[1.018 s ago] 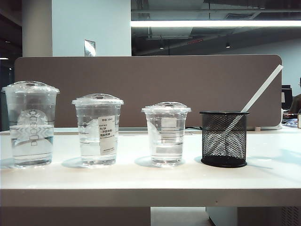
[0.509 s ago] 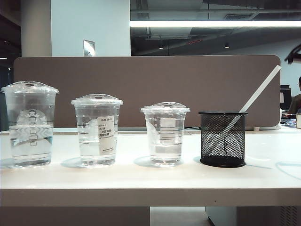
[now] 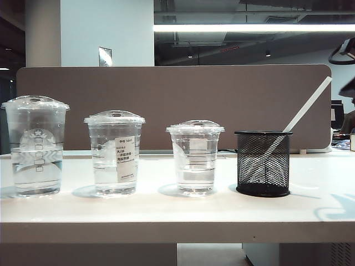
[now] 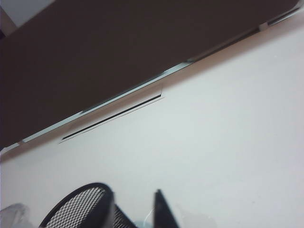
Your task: Pick up the straw and insert it into the medium coffee cup.
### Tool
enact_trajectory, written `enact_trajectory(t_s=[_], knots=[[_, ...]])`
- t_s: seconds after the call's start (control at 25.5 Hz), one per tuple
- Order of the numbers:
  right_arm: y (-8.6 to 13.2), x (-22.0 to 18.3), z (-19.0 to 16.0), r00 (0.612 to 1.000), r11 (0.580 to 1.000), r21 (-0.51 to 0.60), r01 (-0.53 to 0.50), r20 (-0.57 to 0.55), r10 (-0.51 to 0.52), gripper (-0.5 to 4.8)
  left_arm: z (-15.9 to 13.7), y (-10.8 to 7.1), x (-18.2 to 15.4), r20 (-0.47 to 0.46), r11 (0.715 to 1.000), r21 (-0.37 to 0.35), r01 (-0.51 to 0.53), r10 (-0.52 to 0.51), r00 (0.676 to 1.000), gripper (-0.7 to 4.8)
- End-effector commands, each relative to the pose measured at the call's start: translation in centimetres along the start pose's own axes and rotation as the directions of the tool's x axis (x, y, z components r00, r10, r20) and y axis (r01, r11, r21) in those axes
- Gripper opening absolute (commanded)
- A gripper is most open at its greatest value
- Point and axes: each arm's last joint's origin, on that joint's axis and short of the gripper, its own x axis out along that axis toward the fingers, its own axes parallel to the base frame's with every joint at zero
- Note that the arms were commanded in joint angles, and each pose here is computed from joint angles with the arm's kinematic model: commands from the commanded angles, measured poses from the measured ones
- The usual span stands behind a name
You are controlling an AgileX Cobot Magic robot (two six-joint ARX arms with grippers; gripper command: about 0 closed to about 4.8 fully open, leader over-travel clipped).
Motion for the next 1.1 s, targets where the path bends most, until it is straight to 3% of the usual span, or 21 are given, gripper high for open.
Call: enact_trajectory(t_s=[0.04,0.35,0.47,0.55,0.86,0.9,1.02,1.1], knots=[[0.1,-0.5,-0.5,1.0,1.0,0.021,-0.022,-0.004,0.022,1.32,0.1,0.0,-0.1,0.008,1.0,0.005,0.0,0.0,1.0,-0.04],[1.5,-1.1,-1.8,0.987,0.991,0.025,-0.133,-0.084,0.134,1.65,0.1,0.0,-0.1,0.008,1.0,0.005,0.0,0.0,1.0,-0.04],[1.6,-1.1,-1.8,0.988,0.991,0.024,-0.128,-0.08,0.13,1.85,0.1,0.0,-0.1,0.008,1.0,0.005,-0.001,0.001,1.0,-0.04],[1.5,-1.0,-1.8,0.99,0.993,0.023,-0.116,-0.073,0.117,2.35,0.1,0.0,-0.1,0.008,1.0,0.004,0.0,0.0,1.0,-0.04],[2.4,0.8,-0.8,0.99,0.991,0.022,-0.131,-0.054,0.132,2.43,0.1,0.0,-0.1,0.008,1.0,0.005,-0.001,0.001,1.0,-0.04],[2.5,1.1,-0.8,0.99,0.991,0.022,-0.131,-0.056,0.132,2.4,0.1,0.0,-0.1,0.008,1.0,0.005,0.0,0.0,1.0,-0.04],[2.6,2.0,-0.9,0.989,0.992,0.022,-0.128,-0.067,0.129,1.32,0.1,0.0,-0.1,0.008,1.0,0.005,0.0,0.0,1.0,-0.04],[2.7,2.3,-0.7,0.989,0.991,0.022,-0.129,-0.064,0.13,0.94,0.1,0.0,-0.1,0.008,1.0,0.005,-0.001,0.001,1.0,-0.05]])
